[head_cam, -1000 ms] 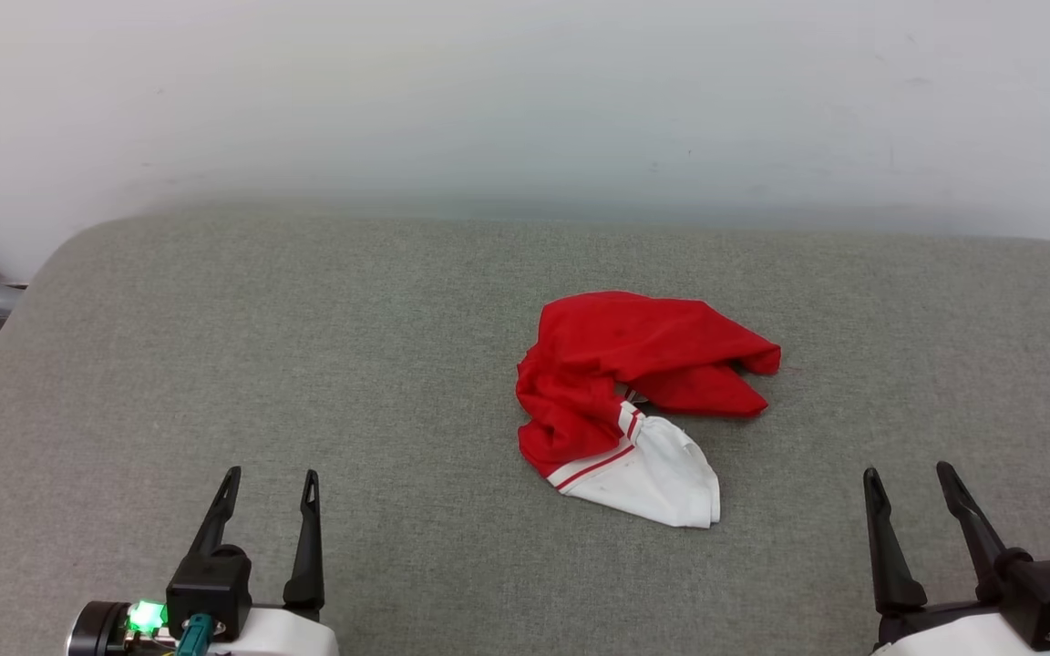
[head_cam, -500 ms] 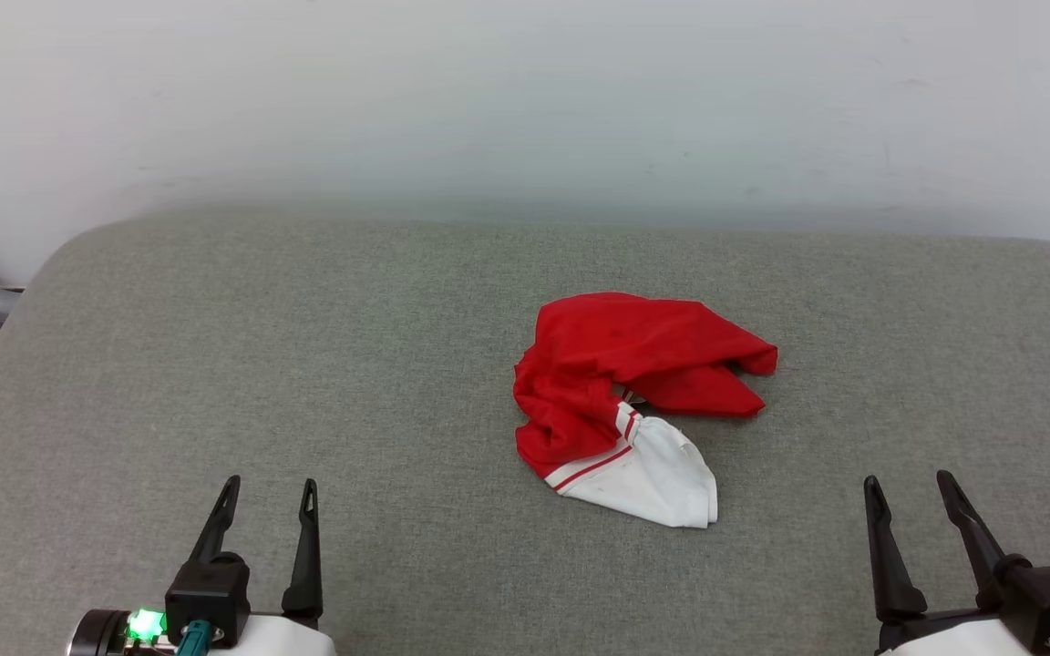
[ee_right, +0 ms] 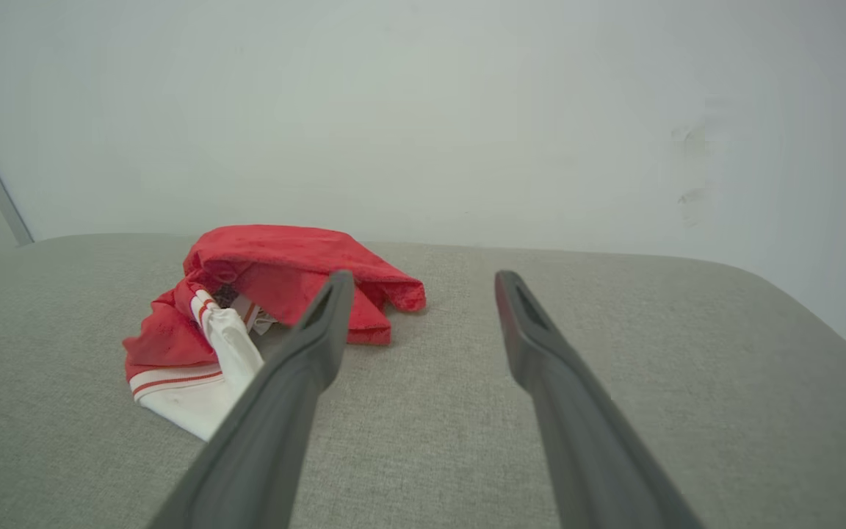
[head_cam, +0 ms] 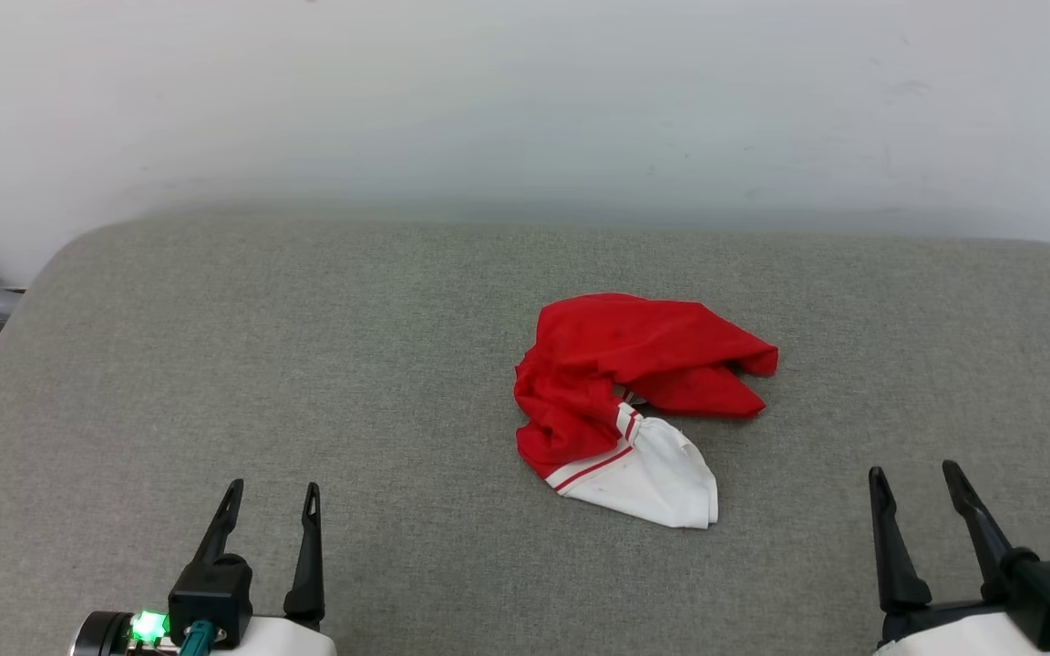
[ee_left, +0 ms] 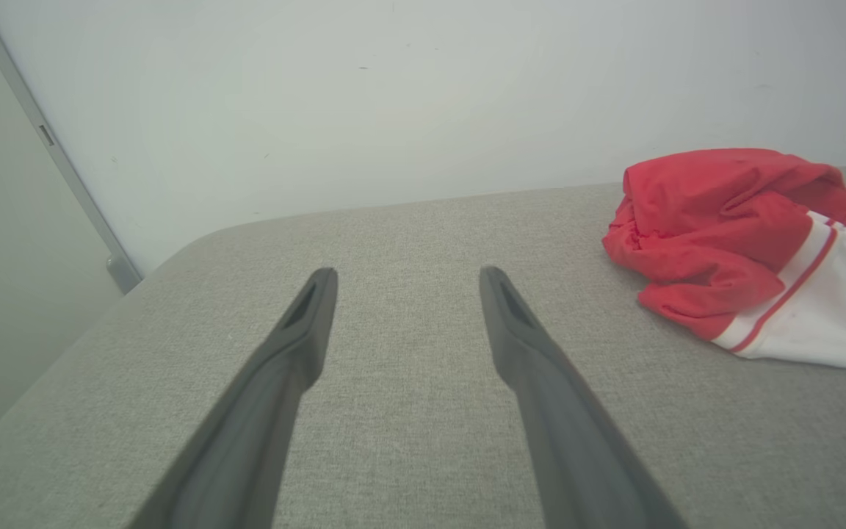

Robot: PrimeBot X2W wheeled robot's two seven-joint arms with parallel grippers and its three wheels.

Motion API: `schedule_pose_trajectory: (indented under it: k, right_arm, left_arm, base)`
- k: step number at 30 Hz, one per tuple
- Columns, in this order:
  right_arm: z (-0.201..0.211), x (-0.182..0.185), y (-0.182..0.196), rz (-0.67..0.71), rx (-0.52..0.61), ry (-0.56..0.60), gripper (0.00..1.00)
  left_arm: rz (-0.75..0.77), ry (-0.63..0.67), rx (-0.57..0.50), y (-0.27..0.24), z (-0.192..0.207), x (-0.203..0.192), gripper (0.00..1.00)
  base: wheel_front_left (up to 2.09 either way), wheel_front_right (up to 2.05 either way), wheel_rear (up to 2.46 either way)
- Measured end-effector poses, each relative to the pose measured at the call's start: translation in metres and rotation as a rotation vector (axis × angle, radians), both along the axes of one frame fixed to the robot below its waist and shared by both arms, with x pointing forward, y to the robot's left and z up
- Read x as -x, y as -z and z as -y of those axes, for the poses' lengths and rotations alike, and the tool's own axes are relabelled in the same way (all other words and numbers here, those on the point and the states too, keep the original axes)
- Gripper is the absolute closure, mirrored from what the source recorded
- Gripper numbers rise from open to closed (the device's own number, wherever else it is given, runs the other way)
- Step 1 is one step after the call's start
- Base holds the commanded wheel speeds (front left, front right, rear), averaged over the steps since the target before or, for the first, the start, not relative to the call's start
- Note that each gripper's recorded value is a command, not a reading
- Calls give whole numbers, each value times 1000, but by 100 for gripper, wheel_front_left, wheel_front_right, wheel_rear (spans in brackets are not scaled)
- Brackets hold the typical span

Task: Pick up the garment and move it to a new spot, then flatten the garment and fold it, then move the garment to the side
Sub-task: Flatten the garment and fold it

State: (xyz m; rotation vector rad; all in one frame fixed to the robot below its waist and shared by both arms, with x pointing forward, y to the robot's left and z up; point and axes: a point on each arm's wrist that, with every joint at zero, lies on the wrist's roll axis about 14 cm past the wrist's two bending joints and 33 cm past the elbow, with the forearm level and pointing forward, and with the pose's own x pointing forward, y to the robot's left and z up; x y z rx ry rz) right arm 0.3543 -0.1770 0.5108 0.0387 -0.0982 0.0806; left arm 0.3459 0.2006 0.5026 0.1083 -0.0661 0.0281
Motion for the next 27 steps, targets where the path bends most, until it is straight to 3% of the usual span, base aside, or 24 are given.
schedule_pose_trajectory:
  k: [4,9,16,20,27]
  right_arm:
    - [-2,-6,-19,59,-7,-6,0]
    - [-21,-20,-68,212,-3,-60,0]
    - [-78,-27,-107,326,-21,-267,0]
    - [-103,-29,-97,290,22,-405,0]
    - [-132,-39,-53,87,196,-616,0]
  left_arm:
    - [-2,-2,3,1,0,0,0]
    - [-4,3,6,1,2,0,0]
    - [-10,-2,8,3,1,2,0]
    - [-8,-7,12,3,0,3,0]
    - [-24,-23,18,8,-5,2,0]
  base:
    - [0,0,0]
    - [0,0,0]
    - [0,0,0]
    - [0,0,0]
    - [0,0,0]
